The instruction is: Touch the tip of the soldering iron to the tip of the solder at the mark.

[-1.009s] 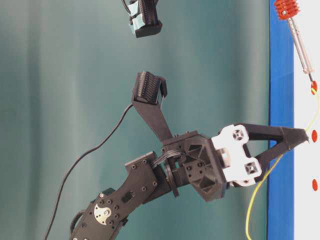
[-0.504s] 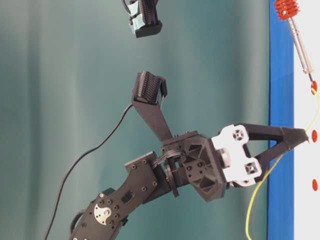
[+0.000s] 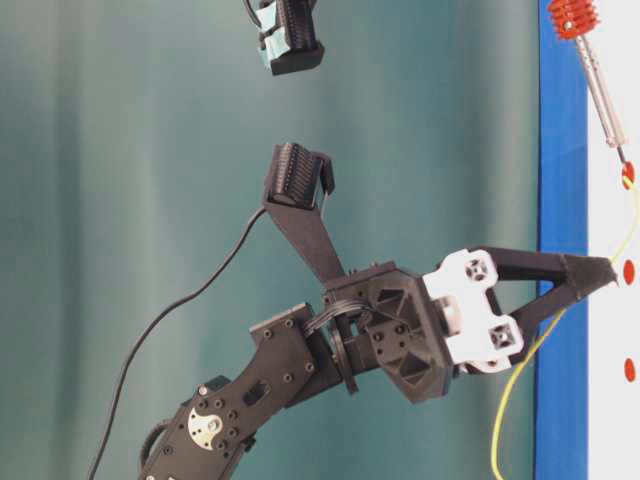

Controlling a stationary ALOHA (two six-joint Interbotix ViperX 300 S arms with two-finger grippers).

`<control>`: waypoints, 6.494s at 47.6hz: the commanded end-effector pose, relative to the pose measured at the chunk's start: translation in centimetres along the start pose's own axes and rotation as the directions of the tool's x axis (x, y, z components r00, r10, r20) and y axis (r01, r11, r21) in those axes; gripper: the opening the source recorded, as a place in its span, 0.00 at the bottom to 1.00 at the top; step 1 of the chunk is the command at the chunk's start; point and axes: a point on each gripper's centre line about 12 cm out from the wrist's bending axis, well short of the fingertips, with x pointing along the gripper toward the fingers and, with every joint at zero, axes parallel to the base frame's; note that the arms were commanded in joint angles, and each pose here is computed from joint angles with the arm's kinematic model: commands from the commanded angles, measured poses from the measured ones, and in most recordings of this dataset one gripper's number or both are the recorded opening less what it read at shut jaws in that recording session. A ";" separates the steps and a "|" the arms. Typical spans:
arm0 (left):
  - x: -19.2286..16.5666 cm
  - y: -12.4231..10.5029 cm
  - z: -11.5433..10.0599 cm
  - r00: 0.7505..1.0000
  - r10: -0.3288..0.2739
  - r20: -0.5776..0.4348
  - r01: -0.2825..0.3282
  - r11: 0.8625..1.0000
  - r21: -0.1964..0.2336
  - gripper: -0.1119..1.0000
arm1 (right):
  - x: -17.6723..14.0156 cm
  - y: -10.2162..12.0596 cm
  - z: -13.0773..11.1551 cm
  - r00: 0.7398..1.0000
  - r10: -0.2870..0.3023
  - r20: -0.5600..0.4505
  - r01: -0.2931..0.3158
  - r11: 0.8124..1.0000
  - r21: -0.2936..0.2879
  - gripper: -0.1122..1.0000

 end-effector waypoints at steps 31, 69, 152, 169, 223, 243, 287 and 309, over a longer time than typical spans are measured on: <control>-1.2 -0.2 1.0 0.999 -0.005 0.041 0.005 1.000 0.001 0.12 | -0.6 0.1 1.1 0.999 0.005 0.043 -0.005 1.000 0.000 0.16; -9.3 -1.9 -2.0 0.996 -0.040 0.085 0.038 0.999 0.024 0.12 | -0.6 0.1 1.2 0.999 0.007 0.050 -0.007 1.000 0.000 0.16; -11.4 -12.6 -13.5 0.797 -0.437 0.416 0.356 0.897 0.262 0.12 | -5.3 12.7 -3.8 0.780 0.491 0.389 -0.423 0.871 -0.251 0.16; -4.7 -16.1 -16.4 0.823 -0.473 0.314 0.370 0.867 0.334 0.12 | 1.7 17.4 -6.0 0.809 0.524 0.266 -0.459 0.846 -0.270 0.16; -11.4 -14.5 -12.7 0.846 -0.432 0.312 0.343 0.890 0.301 0.78 | -1.9 16.5 -2.3 0.857 0.458 0.236 -0.401 0.881 -0.253 0.88; -18.4 -6.8 -11.1 0.762 -0.324 0.560 0.193 0.940 0.282 0.78 | -9.7 6.6 1.1 0.831 0.263 0.491 -0.167 0.959 -0.230 0.85; -19.9 -0.8 -22.8 0.636 -0.269 0.723 0.100 0.958 0.269 0.78 | -10.1 2.5 -8.1 0.707 0.280 0.649 -0.220 0.960 -0.174 0.85; -20.1 -0.7 -22.9 0.647 -0.268 0.714 0.099 0.958 0.270 0.78 | -9.2 2.7 -8.6 0.705 0.298 0.644 -0.242 0.954 -0.177 0.85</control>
